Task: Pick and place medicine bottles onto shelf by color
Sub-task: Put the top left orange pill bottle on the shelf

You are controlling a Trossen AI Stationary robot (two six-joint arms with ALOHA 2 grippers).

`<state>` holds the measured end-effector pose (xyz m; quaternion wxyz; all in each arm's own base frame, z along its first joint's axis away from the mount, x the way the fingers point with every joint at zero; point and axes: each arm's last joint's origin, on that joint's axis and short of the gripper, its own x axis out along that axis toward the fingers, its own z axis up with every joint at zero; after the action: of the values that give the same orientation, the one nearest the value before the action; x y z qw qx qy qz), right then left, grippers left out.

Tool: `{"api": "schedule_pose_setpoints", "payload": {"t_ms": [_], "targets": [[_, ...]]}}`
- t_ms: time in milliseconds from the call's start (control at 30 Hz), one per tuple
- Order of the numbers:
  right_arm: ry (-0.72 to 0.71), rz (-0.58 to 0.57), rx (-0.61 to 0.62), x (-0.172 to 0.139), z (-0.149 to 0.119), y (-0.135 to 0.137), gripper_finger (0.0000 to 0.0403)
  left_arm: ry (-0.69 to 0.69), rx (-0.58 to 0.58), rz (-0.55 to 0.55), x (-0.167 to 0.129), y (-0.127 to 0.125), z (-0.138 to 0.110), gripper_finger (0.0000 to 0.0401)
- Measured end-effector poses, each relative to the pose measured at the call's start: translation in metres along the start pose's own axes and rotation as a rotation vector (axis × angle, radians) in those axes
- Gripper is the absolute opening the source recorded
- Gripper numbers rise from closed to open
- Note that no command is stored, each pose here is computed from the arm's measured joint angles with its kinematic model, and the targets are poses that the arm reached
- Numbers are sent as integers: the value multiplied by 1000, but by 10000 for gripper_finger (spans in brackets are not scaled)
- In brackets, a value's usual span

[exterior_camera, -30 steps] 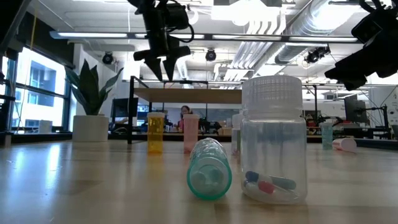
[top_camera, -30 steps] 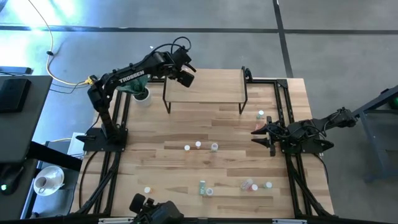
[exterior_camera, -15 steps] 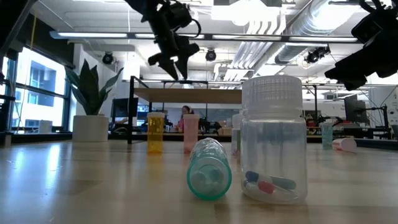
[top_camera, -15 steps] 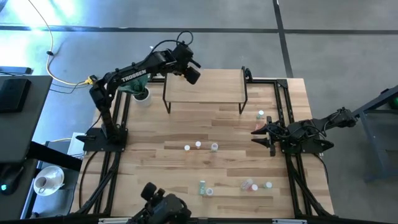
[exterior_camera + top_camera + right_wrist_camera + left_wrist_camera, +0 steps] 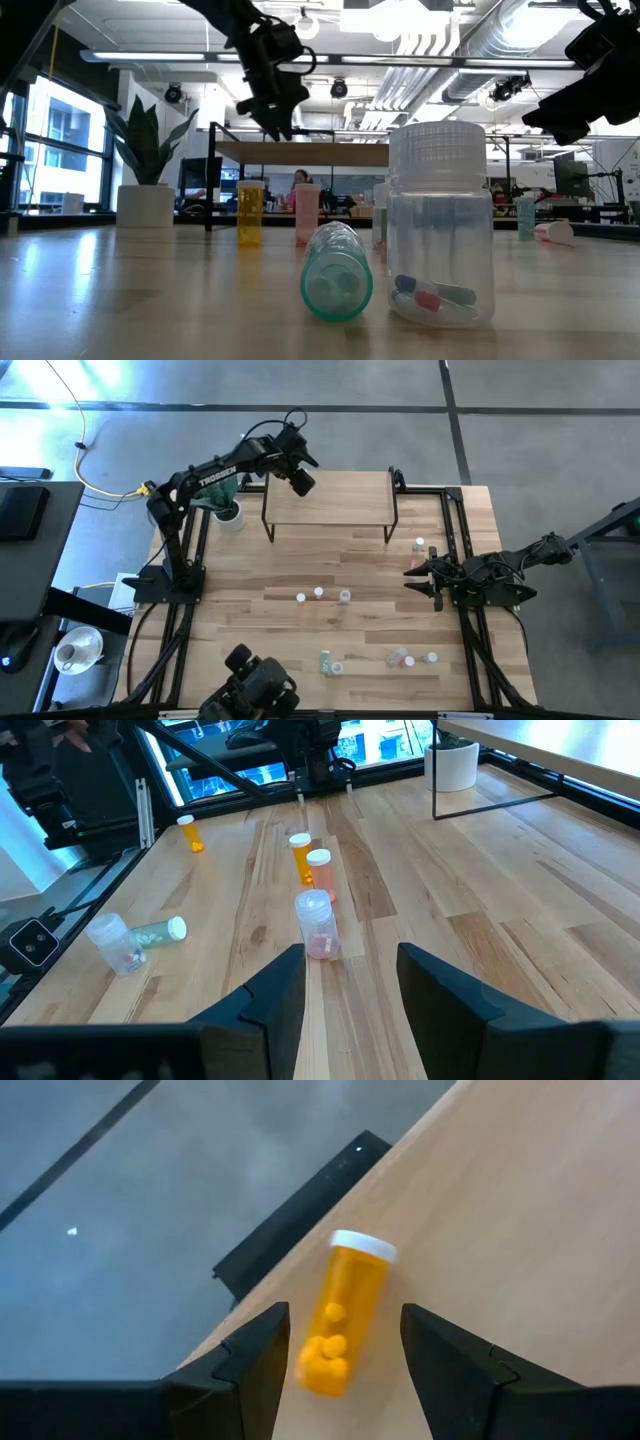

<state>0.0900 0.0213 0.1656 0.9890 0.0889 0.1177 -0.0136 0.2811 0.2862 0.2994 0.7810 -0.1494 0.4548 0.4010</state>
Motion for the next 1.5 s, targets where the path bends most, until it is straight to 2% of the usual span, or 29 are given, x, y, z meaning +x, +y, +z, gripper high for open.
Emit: {"api": "schedule_pose_setpoints", "payload": {"t_ms": [167,367,633,767,967,1067,1200,1367,1500], "targets": [[0,0,0,0,0,0,149,13,16,23,5,-1,-1,184],[0,0,0,0,0,0,149,74,50,27,27,-4,-5,184],[0,0,0,0,0,0,149,84,56,30,32,-6,-5,180],[0,0,0,0,0,0,149,97,60,29,31,-6,-6,151],[0,0,0,0,0,0,149,96,66,13,30,-10,-6,88],[0,0,0,0,0,0,149,98,64,-14,26,-9,-7,71],[1,0,0,0,0,0,149,94,38,-68,19,-10,-8,75],[0,0,0,0,0,0,149,43,27,-180,-6,-10,-5,82],[0,0,0,0,0,0,149,-9,47,-265,-29,-20,-4,81]]}}
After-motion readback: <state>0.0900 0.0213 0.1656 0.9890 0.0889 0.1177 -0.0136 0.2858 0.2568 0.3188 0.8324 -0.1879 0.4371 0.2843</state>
